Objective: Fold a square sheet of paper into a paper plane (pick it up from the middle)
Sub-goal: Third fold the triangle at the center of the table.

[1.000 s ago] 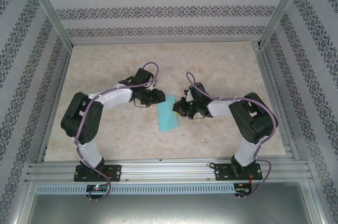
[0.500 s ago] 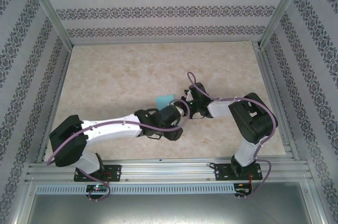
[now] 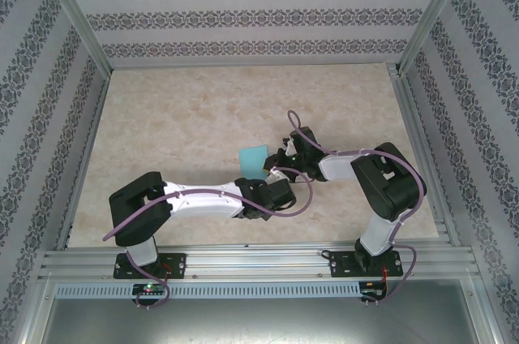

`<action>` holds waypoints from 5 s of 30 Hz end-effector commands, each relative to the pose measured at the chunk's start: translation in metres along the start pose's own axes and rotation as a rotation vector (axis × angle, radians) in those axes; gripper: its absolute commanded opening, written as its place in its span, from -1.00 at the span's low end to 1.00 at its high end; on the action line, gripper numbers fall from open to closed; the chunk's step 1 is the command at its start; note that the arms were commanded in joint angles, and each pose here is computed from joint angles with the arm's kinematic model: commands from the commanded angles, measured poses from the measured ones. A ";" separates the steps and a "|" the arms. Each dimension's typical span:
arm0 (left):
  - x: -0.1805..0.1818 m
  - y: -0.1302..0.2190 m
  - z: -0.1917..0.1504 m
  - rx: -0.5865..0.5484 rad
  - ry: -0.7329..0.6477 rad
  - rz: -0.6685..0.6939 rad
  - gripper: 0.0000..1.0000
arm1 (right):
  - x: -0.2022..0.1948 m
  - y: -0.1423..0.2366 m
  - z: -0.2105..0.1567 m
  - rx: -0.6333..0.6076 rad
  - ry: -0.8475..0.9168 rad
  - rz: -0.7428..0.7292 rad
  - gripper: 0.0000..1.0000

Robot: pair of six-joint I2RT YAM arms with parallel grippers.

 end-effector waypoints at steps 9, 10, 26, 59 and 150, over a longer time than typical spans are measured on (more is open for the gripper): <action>0.007 0.007 0.009 -0.044 -0.017 0.068 -0.57 | -0.005 0.007 0.001 0.008 -0.018 0.008 -0.66; 0.007 0.008 0.009 -0.047 -0.017 0.066 -0.64 | -0.005 0.007 0.002 0.007 -0.017 0.009 -0.66; 0.035 0.015 0.009 -0.013 0.304 -0.429 -1.00 | 0.003 0.050 0.016 -0.107 0.096 -0.088 -0.31; 0.085 -0.025 -0.003 0.143 0.556 -0.699 -0.97 | -0.010 -0.025 0.033 0.098 0.250 -0.323 -0.75; 0.095 -0.069 -0.019 0.254 0.583 -0.548 -0.84 | 0.040 0.036 0.035 -0.103 0.251 -0.138 -0.49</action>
Point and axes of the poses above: each hand's point on the last joint's axis, 136 mm out from that joint toward the fingers, its own y axis back along the fingers, its own x axis along the line the jaws close on, z = x × y, the point moved 4 cm from there along y, back along the fingers, and after that the axes turned 2 degrees about -y, right-handed, at the moved point
